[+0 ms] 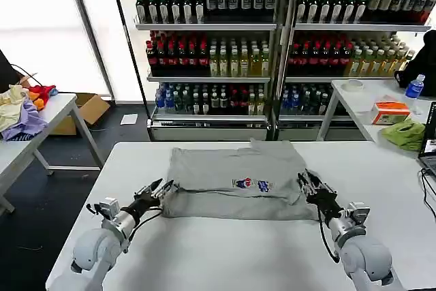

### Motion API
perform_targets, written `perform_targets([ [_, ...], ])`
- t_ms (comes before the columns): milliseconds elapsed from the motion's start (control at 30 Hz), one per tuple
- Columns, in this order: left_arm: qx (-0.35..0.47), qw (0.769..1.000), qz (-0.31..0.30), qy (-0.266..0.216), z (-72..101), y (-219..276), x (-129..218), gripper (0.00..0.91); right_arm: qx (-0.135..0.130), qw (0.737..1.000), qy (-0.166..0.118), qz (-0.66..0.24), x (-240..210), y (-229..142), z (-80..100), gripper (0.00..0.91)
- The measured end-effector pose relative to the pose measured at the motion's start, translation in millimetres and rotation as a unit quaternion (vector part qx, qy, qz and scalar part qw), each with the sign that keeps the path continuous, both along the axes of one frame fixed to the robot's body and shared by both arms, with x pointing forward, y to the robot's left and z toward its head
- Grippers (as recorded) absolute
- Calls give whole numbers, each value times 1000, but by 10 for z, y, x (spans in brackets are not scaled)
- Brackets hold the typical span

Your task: Fold and organize the clothes.

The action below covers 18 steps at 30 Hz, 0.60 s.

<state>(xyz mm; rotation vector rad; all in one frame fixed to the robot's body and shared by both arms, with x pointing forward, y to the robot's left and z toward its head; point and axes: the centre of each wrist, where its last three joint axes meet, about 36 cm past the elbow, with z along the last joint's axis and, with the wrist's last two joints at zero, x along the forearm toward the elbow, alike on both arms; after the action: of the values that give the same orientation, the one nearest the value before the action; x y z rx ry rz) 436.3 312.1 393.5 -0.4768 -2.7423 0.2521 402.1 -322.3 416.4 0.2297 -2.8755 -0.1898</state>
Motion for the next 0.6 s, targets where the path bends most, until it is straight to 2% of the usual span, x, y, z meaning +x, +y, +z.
perform_targets([
  [233, 18, 1000, -4, 1, -18, -115, -262, 907, -23, 999, 15, -18, -229, 35, 42, 907],
  [467, 28, 999, -3, 22, -164, -271, -481, 907, -49, 996, 54, -51, -412, 130, -37, 907],
  [500, 26, 999, -4, 24, -183, -295, -495, 746, -50, 995, 58, -57, -426, 146, -55, 907],
  [533, 25, 999, -3, 25, -202, -314, -503, 484, -52, 995, 64, -64, -442, 164, -81, 907],
  [567, 23, 999, -1, 26, -220, -326, -508, 413, -52, 994, 70, -71, -456, 179, -109, 907],
  [600, 21, 999, 1, 28, -239, -336, -515, 262, -52, 993, 75, -77, -467, 192, -135, 776],
])
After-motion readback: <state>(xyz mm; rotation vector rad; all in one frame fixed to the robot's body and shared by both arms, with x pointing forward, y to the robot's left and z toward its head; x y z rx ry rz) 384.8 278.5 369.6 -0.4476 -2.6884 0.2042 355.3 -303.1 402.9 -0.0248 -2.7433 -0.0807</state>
